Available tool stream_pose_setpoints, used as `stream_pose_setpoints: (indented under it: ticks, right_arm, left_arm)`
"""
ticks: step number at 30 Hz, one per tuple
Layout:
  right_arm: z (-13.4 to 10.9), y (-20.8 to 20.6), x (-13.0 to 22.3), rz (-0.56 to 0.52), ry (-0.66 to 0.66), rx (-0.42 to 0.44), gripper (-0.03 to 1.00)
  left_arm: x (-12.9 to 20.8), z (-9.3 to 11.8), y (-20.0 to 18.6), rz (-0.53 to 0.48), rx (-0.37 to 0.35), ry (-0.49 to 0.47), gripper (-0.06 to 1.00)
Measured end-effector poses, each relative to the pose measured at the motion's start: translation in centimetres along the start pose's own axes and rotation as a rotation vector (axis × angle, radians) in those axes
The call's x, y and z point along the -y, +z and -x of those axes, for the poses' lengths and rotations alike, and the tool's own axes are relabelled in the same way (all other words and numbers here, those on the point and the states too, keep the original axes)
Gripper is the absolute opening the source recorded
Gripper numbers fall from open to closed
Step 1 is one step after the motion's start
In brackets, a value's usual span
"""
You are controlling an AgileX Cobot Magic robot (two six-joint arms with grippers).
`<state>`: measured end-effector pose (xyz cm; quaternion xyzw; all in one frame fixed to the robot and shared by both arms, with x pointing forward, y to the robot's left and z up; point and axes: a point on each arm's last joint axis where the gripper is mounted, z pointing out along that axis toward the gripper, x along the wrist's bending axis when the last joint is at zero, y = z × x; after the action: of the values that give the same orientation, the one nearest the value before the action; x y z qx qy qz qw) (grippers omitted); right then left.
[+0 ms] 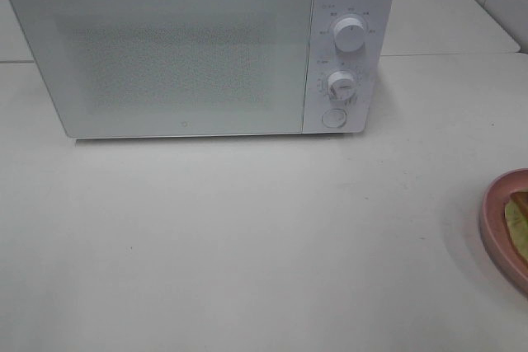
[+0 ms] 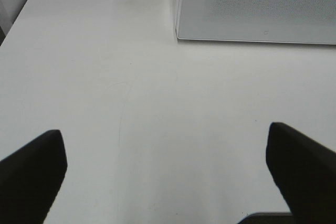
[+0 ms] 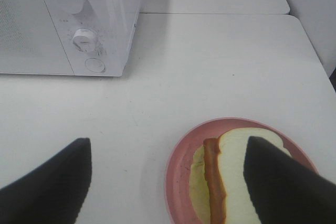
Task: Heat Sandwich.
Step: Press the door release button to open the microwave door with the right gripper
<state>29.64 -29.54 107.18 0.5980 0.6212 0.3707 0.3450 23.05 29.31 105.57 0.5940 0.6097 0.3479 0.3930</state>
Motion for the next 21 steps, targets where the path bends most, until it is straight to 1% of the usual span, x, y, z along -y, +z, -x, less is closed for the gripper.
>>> stream_pose_setpoints:
  ticks: [8, 14, 21]
  right_arm:
    - [0.0, 2.3, -0.8, -0.065, 0.0, 0.001, 0.77]
    - [0.0, 3.5, -1.3, -0.072, 0.0, 0.001, 0.77]
    - [0.0, 6.0, -2.2, -0.083, 0.0, 0.001, 0.77]
  left_arm:
    - [0.0, 0.0, 0.0, 0.0, 0.0, 0.0, 0.97]
    - [0.0, 0.0, 0.0, 0.0, 0.0, 0.0, 0.97]
    - [0.0, 0.0, 0.0, 0.0, 0.0, 0.0, 0.97]
